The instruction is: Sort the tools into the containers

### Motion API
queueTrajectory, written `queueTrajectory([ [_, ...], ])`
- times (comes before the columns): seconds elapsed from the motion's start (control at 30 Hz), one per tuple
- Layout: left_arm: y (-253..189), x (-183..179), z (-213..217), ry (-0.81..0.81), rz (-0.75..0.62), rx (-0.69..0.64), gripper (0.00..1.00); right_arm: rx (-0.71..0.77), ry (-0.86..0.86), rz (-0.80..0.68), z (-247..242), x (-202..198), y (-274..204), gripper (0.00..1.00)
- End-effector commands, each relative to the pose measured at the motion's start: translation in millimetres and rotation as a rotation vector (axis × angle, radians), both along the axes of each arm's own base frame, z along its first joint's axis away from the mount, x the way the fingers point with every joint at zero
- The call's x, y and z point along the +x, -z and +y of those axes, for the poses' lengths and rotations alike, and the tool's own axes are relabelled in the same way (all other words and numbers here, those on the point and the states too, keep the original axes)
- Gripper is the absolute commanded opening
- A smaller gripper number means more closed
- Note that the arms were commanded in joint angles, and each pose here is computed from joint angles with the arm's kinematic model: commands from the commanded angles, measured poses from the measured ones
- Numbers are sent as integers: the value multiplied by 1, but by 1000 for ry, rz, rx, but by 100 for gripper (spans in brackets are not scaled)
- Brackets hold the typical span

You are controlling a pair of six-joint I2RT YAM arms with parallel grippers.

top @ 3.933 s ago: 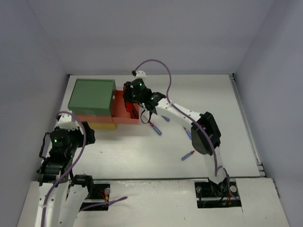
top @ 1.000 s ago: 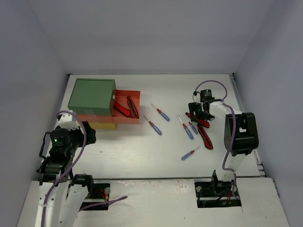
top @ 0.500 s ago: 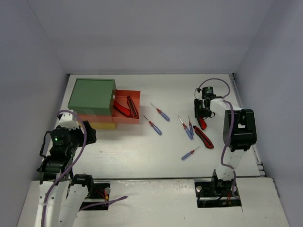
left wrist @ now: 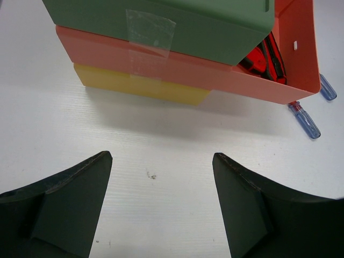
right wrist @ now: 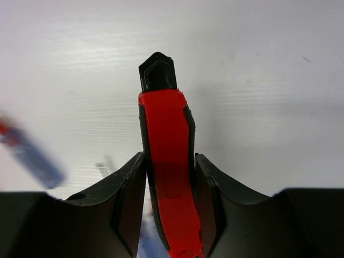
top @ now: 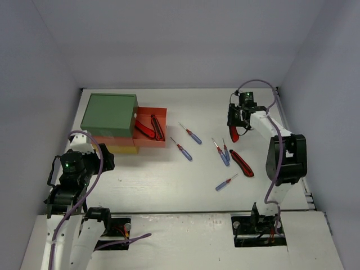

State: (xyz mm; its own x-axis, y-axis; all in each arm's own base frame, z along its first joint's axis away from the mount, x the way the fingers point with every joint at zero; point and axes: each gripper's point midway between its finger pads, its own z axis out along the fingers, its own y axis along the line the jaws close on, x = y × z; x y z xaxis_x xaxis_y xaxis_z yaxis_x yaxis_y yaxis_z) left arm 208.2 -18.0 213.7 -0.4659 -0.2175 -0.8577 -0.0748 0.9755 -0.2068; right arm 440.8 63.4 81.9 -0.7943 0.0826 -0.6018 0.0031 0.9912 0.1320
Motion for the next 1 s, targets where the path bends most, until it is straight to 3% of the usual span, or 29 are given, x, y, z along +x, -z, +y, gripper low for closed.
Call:
queueTrajectory([
  [0.0, -11, 11, 0, -11, -41, -12, 73, 235, -111, -326, 115, 12, -147, 0],
  [0.23, -11, 10, 2, -17, -45, -10, 73, 495, -199, -469, 258, -1, -220, 0],
  [0.4, -11, 9, 2, -20, -46, -10, 73, 548, -251, -455, 328, 3, -218, 0],
  [0.63, -13, 7, 3, -23, -59, -10, 73, 542, -264, -406, 386, 15, -171, 2],
  [0.7, -13, 7, 2, -21, -59, -9, 73, 547, -273, -388, 396, 14, -161, 7],
  [0.97, -14, 6, 2, -22, -66, -11, 73, 517, -281, -410, 397, 11, -162, 54],
])
